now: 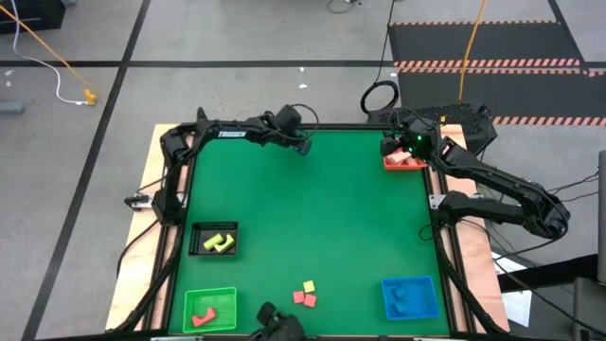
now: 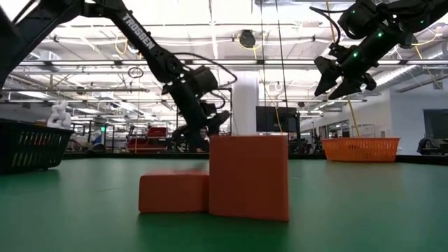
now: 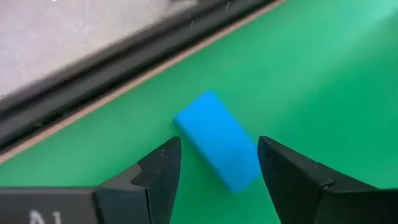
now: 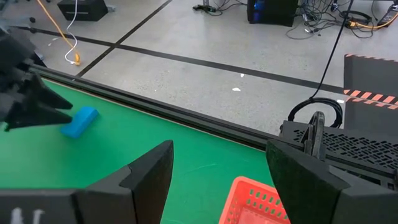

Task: Sort & place blocks by color
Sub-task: Put the blue wooden block into the blue basket

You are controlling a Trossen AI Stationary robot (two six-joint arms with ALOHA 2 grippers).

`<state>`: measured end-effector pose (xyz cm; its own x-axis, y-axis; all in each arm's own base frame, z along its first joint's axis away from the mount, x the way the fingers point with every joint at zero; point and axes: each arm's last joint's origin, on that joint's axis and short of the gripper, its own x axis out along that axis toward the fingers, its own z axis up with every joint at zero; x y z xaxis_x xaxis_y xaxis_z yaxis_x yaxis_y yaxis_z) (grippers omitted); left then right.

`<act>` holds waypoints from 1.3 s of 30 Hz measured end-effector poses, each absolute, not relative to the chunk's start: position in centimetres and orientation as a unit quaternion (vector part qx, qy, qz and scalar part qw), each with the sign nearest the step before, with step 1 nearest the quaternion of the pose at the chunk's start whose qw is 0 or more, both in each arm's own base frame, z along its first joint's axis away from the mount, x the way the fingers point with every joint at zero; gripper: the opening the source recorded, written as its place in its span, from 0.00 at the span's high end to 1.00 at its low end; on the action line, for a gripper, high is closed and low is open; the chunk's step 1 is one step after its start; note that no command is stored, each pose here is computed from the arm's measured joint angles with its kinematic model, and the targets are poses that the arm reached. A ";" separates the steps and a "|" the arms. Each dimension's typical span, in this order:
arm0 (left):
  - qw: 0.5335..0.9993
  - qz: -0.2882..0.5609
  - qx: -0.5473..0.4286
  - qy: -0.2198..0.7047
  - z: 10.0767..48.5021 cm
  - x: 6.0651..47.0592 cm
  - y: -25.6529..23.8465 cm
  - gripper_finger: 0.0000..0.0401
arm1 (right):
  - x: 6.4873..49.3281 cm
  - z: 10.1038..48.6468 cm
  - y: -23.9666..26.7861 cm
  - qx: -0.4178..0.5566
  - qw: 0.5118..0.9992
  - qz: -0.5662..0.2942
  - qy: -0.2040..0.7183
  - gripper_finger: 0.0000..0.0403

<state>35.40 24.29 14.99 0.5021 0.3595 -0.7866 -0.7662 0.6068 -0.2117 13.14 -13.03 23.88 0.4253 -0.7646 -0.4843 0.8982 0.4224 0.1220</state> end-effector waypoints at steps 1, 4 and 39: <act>0.818 0.341 -0.280 0.370 14.7 35.4 24.3 0.46 | 13.1 23.9 -13.0 0.185 0.824 -0.505 0.181 0.39; 0.816 0.335 -0.271 0.386 15.3 35.6 24.5 0.47 | 13.1 23.9 -13.0 0.185 0.824 -0.505 0.181 0.39; 0.844 0.308 -0.247 0.364 17.4 38.4 23.9 0.53 | 13.1 23.9 -13.0 0.185 0.824 -0.505 0.181 0.39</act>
